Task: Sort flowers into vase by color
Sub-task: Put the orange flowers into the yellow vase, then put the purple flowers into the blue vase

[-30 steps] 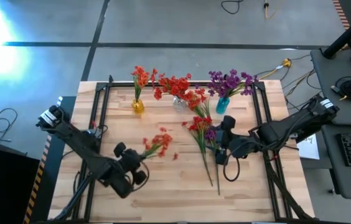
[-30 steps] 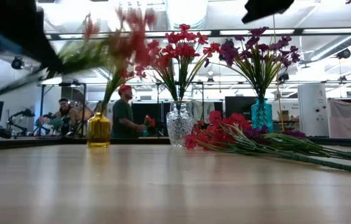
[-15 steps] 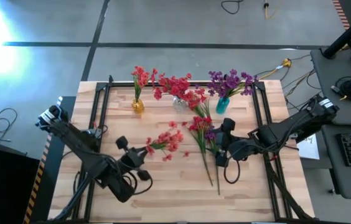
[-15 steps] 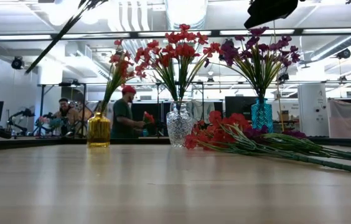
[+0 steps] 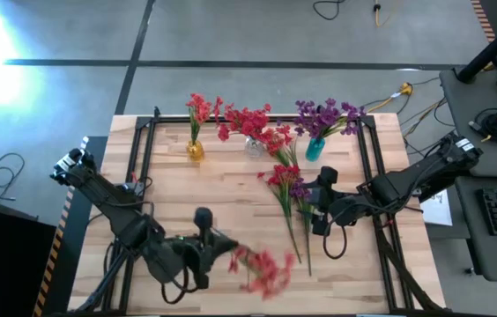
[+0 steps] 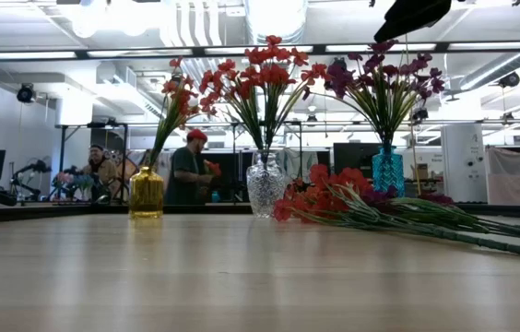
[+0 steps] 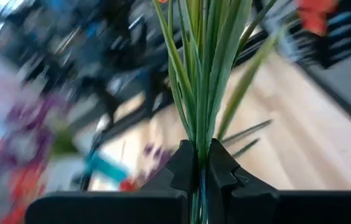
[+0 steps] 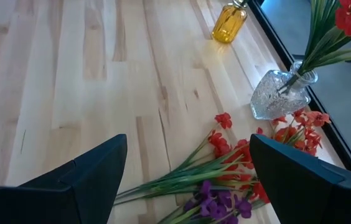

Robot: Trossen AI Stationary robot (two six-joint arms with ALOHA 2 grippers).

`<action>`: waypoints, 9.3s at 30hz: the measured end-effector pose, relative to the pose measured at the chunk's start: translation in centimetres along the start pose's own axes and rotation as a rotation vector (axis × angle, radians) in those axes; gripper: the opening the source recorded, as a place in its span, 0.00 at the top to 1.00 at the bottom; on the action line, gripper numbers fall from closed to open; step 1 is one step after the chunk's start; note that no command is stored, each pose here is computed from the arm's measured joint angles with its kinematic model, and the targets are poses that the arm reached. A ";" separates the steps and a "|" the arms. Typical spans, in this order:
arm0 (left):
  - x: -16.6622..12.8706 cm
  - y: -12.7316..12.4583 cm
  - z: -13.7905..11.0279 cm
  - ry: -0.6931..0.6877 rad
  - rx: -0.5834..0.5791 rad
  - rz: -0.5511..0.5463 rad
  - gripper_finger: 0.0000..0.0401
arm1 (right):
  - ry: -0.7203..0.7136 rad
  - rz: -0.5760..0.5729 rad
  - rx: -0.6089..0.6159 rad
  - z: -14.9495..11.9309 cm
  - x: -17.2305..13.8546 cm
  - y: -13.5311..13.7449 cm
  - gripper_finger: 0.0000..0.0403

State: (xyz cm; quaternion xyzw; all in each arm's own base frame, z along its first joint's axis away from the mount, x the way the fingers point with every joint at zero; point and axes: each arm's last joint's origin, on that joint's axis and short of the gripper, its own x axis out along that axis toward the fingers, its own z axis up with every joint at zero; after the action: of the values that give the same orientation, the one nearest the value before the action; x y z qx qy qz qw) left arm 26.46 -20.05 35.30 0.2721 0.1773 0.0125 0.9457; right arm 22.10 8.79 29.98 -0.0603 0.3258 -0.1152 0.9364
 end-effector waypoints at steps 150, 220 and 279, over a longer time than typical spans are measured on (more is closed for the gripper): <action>-1.5 14.1 -33.1 -0.172 -0.876 0.720 0.23 | -0.114 -0.083 0.065 0.9 0.6 -0.5 0.18; -6.8 7.7 -28.7 0.554 -1.356 0.249 0.23 | 0.085 -0.051 0.539 -1.1 0.7 -0.9 0.18; -2.4 1.9 -29.8 0.914 -1.156 0.273 0.23 | 0.792 -0.292 0.773 -8.9 12.8 4.0 0.40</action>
State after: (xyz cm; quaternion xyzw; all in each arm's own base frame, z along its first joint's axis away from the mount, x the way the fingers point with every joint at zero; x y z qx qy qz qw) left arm 14.20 -3.54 13.58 -0.2807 0.4823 0.3325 0.7603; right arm 27.05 9.01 14.67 0.2901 0.5743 -0.3679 0.6713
